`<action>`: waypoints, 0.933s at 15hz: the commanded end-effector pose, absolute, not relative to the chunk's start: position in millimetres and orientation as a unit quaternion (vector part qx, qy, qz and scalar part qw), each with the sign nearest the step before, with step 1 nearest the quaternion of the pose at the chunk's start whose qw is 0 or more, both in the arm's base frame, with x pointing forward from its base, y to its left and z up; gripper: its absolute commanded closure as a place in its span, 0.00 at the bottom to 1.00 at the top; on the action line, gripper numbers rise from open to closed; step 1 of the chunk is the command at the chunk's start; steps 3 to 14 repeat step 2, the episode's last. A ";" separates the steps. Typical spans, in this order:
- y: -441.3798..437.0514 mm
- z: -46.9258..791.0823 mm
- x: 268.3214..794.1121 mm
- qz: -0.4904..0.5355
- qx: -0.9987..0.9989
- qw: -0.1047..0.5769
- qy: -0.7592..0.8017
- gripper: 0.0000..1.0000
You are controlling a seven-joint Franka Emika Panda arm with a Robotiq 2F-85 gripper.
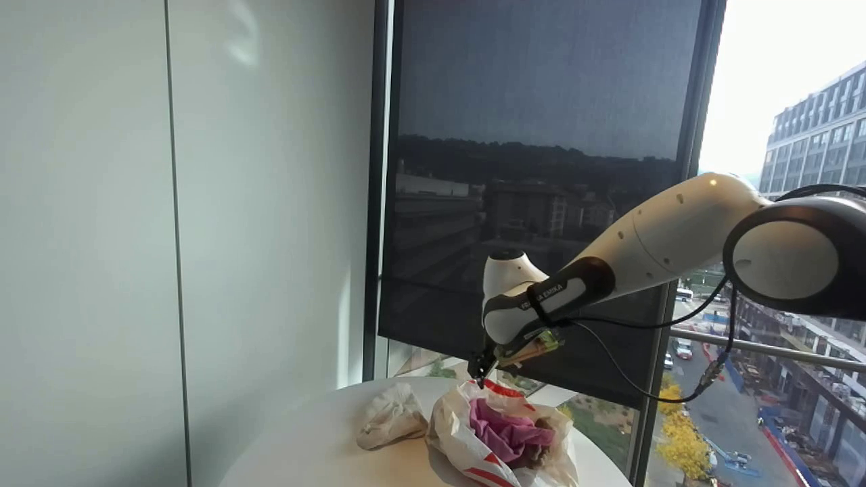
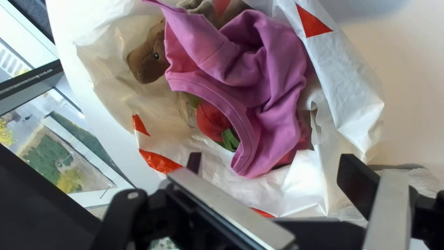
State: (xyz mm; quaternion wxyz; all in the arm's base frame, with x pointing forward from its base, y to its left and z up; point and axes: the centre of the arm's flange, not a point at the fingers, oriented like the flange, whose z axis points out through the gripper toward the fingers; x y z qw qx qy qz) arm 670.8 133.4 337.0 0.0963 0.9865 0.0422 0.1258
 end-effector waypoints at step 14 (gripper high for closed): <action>130.0 376.6 631.1 0.092 0.990 0.101 0.018 0.00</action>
